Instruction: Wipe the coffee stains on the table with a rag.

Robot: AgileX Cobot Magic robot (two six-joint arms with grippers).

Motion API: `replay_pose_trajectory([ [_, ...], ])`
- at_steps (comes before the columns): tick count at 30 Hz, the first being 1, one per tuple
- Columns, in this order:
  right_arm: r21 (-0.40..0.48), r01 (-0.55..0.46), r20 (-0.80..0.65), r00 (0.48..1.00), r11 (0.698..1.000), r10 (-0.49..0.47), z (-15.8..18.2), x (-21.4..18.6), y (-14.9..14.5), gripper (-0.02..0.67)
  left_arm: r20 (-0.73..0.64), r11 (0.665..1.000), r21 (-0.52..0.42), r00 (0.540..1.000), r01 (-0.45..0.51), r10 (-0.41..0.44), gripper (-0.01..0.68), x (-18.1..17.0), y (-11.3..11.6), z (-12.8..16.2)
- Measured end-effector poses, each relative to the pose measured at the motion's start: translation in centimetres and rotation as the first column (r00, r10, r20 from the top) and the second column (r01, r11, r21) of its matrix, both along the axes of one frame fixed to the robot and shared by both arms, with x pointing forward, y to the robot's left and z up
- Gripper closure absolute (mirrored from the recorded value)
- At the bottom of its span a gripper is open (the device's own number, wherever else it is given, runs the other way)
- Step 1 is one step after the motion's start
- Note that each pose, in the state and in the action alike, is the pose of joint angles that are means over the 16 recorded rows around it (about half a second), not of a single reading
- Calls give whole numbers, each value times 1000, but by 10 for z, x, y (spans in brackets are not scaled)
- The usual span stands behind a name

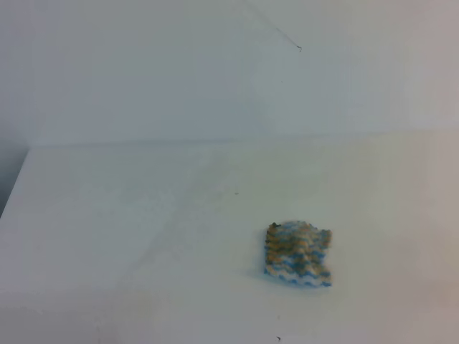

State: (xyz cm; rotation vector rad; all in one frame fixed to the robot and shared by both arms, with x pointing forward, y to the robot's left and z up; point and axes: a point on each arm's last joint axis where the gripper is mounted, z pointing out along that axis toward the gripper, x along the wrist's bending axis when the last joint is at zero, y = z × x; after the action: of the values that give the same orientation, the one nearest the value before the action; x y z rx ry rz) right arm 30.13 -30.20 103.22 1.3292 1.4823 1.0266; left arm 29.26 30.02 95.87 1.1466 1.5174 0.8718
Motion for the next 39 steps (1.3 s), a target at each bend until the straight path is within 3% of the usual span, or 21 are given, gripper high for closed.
replay_pose_trajectory([
  [5, -92, 62, 128, 991, 994, -50, -4, -9, -3, 652, 0, 1000, 0, 1000, 0, 0, 674, 0, 0, 0],
  [9, -92, 100, 174, 981, 991, -83, -18, -13, -4, 652, 0, 1000, 1, 1000, 0, 0, 674, 0, 0, 0],
  [22, -3, 108, 84, 991, 994, -108, -75, -10, -3, 652, 0, 1000, 1, 1000, 0, 0, 674, 0, 0, 0],
  [39, -37, 100, 71, 993, 994, -97, -80, -10, -3, 652, 0, 1000, 0, 1000, 0, 0, 674, 0, 0, 0],
])
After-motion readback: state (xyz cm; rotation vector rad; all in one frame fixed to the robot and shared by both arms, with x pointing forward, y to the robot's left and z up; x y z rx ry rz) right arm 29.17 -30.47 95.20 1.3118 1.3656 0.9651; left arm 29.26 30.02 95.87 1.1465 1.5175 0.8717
